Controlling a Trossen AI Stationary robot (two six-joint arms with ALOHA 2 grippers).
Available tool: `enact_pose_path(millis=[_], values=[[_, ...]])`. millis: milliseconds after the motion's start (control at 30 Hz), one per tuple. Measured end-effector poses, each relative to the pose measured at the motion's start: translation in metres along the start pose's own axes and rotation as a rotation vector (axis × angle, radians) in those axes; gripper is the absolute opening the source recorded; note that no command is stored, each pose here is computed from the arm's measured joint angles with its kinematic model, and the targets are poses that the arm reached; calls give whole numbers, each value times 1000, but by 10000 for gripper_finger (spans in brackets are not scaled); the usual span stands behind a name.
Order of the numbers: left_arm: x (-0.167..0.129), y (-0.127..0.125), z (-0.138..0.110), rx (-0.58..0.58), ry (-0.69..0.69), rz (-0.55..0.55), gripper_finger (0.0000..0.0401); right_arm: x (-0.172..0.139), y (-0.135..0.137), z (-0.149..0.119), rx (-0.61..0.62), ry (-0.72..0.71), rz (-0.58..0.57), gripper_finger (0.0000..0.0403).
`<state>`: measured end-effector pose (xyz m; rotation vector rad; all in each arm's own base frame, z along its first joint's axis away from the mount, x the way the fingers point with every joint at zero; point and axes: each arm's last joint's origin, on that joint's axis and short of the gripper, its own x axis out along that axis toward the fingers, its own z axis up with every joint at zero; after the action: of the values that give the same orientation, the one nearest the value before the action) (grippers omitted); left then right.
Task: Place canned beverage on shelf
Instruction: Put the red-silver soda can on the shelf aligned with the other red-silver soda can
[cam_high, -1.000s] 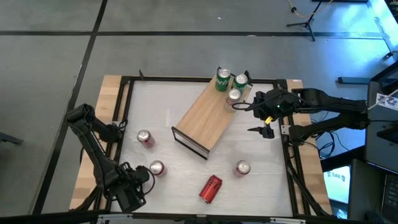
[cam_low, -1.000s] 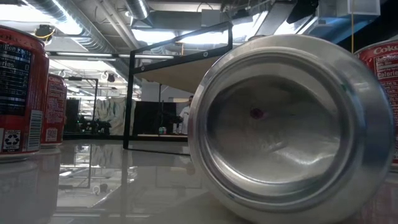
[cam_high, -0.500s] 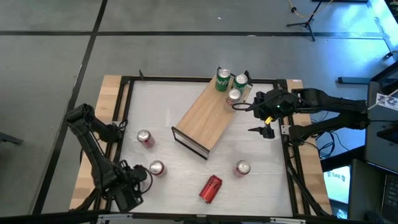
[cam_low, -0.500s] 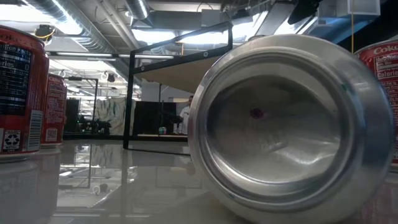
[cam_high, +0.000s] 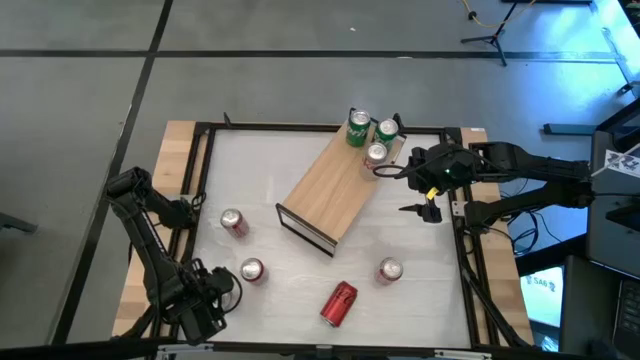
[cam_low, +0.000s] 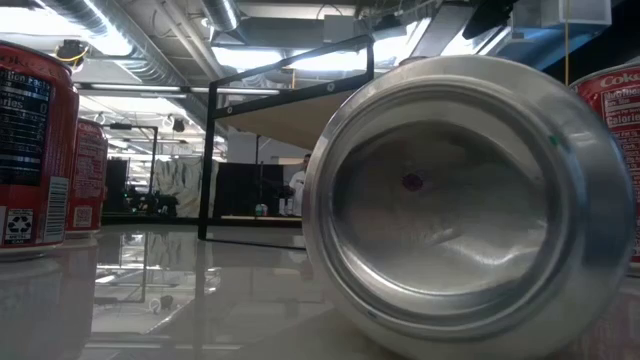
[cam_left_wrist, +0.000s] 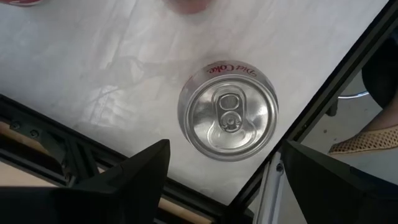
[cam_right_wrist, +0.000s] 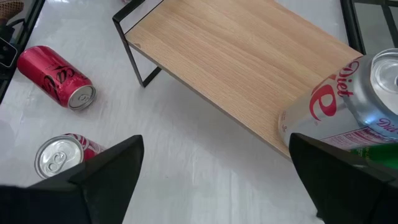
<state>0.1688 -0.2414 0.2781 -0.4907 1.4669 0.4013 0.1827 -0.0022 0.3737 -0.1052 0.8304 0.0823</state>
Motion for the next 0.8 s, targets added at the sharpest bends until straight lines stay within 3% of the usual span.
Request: enact_pose_path(millis=[800], values=[[7,-1,0,1,0,-11,298,0,0,-1,-2,8,1,397]])
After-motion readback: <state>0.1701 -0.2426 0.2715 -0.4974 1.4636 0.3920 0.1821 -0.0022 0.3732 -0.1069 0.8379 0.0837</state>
